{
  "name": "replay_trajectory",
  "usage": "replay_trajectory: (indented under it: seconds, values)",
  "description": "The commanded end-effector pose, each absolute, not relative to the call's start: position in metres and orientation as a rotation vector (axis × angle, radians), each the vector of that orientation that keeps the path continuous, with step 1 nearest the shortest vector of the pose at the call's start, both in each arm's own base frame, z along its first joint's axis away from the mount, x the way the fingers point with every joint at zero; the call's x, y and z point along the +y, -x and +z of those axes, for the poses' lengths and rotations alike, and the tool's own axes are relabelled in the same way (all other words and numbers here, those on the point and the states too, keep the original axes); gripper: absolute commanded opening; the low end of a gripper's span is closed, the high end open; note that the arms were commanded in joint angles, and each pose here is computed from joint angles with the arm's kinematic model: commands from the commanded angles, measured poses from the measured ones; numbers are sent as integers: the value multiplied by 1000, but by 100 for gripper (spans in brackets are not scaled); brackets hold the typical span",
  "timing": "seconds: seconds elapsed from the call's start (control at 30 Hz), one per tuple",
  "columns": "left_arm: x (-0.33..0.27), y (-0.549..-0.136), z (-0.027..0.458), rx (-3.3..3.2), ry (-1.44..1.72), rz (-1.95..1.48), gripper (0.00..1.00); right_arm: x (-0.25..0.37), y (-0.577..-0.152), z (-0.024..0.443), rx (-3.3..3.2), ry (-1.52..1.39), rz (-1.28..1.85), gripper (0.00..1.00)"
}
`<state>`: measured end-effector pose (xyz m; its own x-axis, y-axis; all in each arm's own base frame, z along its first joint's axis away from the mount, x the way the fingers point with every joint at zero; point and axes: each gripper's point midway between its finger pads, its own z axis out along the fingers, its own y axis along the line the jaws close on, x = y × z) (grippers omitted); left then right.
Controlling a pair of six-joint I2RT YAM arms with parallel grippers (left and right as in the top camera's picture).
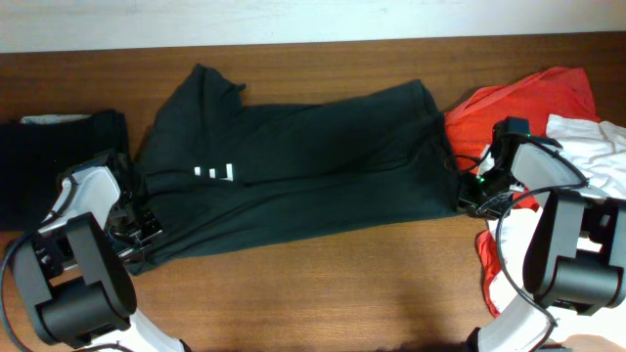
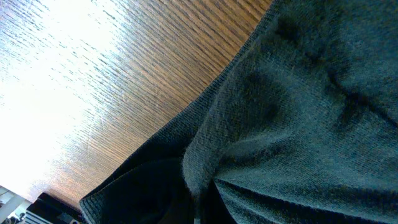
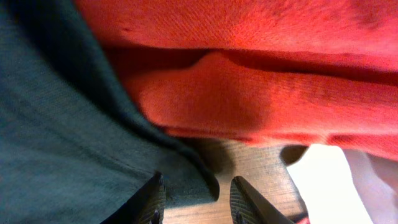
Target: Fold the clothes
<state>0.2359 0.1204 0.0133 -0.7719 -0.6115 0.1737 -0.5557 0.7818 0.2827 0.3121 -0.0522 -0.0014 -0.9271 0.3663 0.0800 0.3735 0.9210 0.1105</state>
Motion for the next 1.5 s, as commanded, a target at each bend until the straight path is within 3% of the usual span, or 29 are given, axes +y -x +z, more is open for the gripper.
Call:
replay_trajectory:
  seconds: [0.0,0.03,0.13,0.23,0.33,0.5,0.53,0.57,0.6,0.63,0.73,0.83,0.9,1.23,1.3,1.37,1.47]
  values:
    - [125,-242,17,-2732,-940,-335,1,-46,-308,-11,-2989,567,-235,25]
    - [125,-242,17,-2731,-940,-335,1,-45,-305,-10,-2977,566,-235,4]
    - [126,-241,17,-2730,-938,-341,1,-41,-283,-7,-2881,563,-227,4]
    - [129,-237,19,-2715,-927,-374,0,-59,-245,1,-2684,795,-1,4]
    - [127,-232,21,-2695,-915,-371,0,-67,-216,13,-2564,810,126,4]
    - [128,-234,26,-2706,-940,-378,0,-64,-224,33,-2640,828,88,5]
    - [129,-237,30,-2723,-950,-380,8,-66,-233,40,-2689,842,80,9]
    - [130,-241,34,-2739,-959,-379,28,-68,-242,46,-2730,856,78,12]
    - [130,-250,43,-2773,-985,-362,64,-72,-257,56,-2787,876,75,22]
    - [129,-258,51,-2806,-1006,-331,70,-77,-275,68,-2850,898,71,27]
    - [123,-284,72,-2904,-1035,-245,70,-90,-326,93,-3046,919,57,43]
    - [92,-318,81,-3043,-936,-24,69,-78,-372,98,-3280,614,-132,24]
    - [70,-337,82,-3134,-810,72,68,-79,-377,79,-3262,577,-137,13]
    - [32,-349,81,-3198,-634,83,69,-78,-416,-25,-3256,400,-241,12]
    - [31,-349,81,-3197,-629,83,69,-107,-406,-37,-3217,479,-5,11]
    - [31,-347,81,-3193,-627,78,69,-177,-379,-38,-3069,858,408,7]
    - [31,-347,81,-3191,-627,78,69,-241,-345,-34,-2915,1247,462,7]
